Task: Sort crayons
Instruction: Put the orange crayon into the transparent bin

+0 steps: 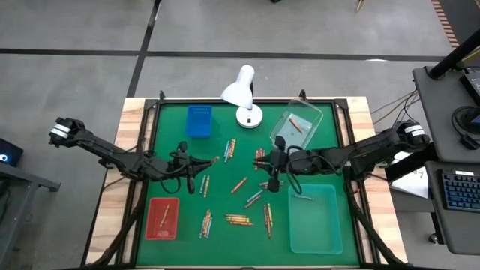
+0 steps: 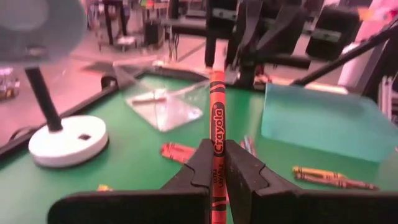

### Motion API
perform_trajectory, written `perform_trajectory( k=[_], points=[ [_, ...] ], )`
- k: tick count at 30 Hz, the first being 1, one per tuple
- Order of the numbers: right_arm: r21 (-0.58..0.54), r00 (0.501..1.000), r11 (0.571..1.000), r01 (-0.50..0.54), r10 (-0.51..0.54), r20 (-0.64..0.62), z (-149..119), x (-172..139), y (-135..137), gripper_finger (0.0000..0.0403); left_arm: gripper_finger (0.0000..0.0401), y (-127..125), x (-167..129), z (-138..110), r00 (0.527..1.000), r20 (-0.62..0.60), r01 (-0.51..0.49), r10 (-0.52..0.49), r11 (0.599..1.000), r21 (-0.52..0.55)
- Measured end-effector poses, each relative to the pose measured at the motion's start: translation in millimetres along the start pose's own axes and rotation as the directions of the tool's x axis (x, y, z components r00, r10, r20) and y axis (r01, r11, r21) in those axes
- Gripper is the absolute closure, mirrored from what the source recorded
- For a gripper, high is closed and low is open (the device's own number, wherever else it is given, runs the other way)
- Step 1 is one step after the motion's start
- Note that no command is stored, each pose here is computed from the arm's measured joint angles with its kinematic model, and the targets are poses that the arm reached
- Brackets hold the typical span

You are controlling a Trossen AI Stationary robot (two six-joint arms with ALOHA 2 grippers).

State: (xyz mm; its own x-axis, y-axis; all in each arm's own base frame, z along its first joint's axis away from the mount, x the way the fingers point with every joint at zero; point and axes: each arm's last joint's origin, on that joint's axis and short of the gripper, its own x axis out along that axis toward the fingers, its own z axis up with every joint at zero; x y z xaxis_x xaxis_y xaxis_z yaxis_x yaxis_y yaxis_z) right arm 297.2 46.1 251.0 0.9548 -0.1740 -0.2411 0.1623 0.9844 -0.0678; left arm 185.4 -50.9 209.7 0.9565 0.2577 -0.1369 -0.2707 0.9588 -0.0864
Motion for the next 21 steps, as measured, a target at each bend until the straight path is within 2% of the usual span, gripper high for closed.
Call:
perform_trajectory(
  k=[9,12,16,21],
  points=[
    [-0.123,0.977,0.992,-0.021,0.047,0.210,-12.9,36.2,14.6,0.0355,0.0401,-7.0,10.1,-5.9,0.990,0.136,0.032,-0.038,0.999,0.042],
    [-0.131,0.959,0.991,-0.008,0.045,0.281,-12.3,48.4,19.3,0.0355,0.0401,-11.2,13.9,-3.0,0.976,0.205,0.061,-0.073,0.996,0.064],
    [-0.135,0.944,0.991,0.008,0.037,0.328,-9.3,61.2,24.0,0.0355,0.0401,-16.0,17.8,-1.6,0.951,0.281,0.108,-0.130,0.990,0.092],
    [-0.108,0.941,0.994,-0.003,0.039,0.335,-0.7,72.3,28.5,0.0355,0.0401,-19.3,24.5,-9.2,0.950,0.284,0.105,-0.131,0.989,0.105]
  ],
)
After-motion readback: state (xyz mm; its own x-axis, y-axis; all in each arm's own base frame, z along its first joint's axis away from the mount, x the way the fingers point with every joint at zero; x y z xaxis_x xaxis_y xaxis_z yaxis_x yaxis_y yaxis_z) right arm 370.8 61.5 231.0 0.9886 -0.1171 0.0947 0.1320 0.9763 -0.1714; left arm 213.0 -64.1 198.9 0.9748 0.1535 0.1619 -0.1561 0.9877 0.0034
